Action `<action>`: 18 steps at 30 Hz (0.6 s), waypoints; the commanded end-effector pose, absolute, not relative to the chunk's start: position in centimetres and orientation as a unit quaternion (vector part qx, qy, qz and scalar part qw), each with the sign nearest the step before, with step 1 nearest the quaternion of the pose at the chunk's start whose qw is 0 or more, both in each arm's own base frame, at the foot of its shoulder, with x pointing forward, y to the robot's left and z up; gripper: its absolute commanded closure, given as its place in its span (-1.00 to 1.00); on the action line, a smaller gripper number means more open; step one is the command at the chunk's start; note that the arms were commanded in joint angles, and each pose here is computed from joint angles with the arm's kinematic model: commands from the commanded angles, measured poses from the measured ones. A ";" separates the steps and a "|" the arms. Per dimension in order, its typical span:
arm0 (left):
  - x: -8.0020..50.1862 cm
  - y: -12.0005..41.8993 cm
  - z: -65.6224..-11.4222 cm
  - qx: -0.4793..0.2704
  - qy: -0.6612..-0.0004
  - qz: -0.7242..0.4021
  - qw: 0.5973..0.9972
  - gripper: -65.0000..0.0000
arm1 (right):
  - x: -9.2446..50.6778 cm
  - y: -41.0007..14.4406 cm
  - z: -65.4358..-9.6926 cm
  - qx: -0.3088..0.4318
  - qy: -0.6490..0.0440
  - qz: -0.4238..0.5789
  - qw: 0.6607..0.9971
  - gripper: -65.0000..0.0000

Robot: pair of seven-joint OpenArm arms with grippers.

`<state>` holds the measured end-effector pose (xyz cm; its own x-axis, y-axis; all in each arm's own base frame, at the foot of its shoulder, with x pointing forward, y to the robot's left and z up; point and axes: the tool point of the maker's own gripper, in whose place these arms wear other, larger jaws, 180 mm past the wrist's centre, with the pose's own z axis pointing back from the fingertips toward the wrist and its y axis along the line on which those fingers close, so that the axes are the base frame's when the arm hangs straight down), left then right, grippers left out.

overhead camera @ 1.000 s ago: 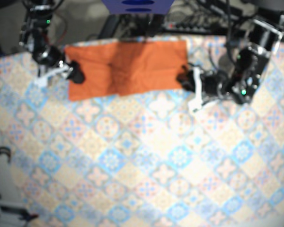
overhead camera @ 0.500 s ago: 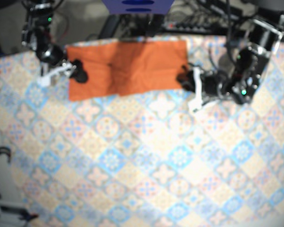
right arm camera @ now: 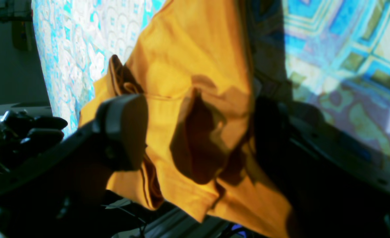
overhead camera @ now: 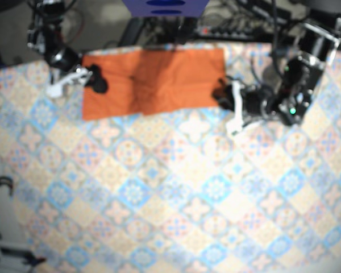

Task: Fold the T-shirt properly
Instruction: 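Fold the strip end with the right gripper inward toward the left gripper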

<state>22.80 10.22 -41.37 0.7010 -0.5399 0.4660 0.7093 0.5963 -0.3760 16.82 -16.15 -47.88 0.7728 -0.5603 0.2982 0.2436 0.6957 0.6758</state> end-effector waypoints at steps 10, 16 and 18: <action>23.7 10.3 -40.4 -0.277 -0.171 -0.357 0.876 0.35 | 11.7 -12.7 -50.7 0.314 -0.130 -0.191 0.921 0.38; 23.7 10.4 -40.4 -0.276 -0.171 -0.357 0.876 0.35 | 12.3 -12.6 -50.4 0.316 -0.137 -0.188 0.920 0.89; 23.7 10.4 -40.4 -0.276 -0.171 -0.357 0.876 0.35 | 12.8 -12.6 -50.1 0.316 -0.145 -0.182 0.920 0.94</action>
<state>22.78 10.22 -41.38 0.7011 -0.5399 0.4657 0.7091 0.5963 -0.3763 15.20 -13.59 -48.96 0.8407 -0.4927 0.2245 0.2382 0.7090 0.6638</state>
